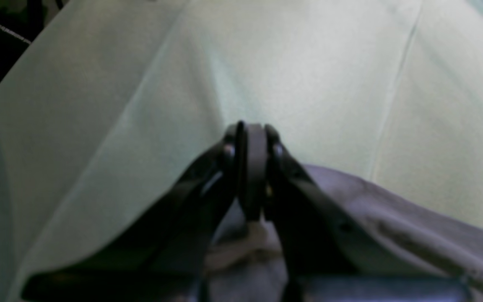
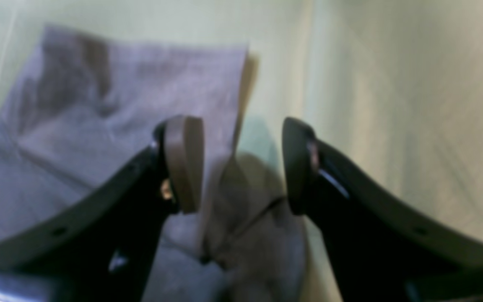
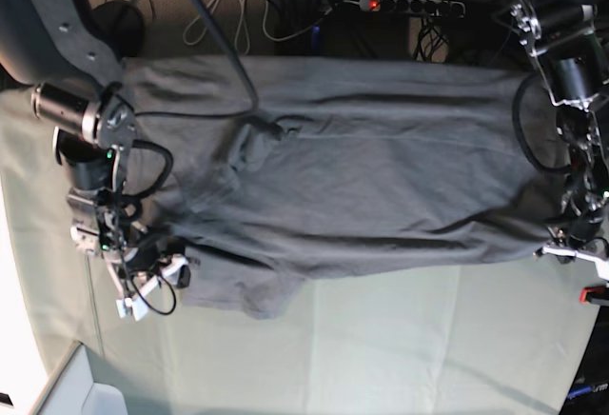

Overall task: Layout the t-shirt on the table in an organized manner, then fold the t-shirt properly
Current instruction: 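Release and regrasp the folded edge with both grippers, smoothing the fold, then pull the folded grey shirt edge with both grippers toward the robot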

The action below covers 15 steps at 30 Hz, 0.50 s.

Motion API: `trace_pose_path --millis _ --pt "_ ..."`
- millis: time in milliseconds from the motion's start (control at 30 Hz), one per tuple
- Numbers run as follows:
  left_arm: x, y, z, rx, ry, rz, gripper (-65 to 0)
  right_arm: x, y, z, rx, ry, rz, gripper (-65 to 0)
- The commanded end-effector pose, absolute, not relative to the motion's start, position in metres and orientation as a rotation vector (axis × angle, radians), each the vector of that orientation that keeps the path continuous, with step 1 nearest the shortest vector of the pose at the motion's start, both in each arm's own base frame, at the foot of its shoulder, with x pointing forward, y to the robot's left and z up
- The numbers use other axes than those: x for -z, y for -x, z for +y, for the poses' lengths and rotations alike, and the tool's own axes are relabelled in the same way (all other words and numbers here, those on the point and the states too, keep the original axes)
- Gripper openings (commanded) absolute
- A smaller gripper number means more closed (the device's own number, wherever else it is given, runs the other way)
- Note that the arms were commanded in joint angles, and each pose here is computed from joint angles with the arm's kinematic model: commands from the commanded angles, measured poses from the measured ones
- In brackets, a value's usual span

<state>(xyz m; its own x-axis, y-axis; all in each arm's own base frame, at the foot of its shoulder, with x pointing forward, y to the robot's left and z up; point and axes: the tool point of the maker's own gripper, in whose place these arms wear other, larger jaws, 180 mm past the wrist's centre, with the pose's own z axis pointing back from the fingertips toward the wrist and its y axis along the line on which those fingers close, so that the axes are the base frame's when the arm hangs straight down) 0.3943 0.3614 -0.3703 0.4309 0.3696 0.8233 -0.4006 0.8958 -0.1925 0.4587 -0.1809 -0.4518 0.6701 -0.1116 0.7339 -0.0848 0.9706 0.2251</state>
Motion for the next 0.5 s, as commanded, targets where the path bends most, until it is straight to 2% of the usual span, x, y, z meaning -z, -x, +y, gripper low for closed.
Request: trace_pose_path --millis 0,467 --pt "0.347 -0.404 0.371 -0.471 -0.053 -1.089 -64.9 0.433 -0.476 -0.186 0.031 -0.248 -0.905 -34.3" --pt "0.351 -0.4 0.372 -0.471 -0.057 -1.08 -64.9 0.449 -0.464 -0.148 0.019 -0.309 -0.861 -34.4"
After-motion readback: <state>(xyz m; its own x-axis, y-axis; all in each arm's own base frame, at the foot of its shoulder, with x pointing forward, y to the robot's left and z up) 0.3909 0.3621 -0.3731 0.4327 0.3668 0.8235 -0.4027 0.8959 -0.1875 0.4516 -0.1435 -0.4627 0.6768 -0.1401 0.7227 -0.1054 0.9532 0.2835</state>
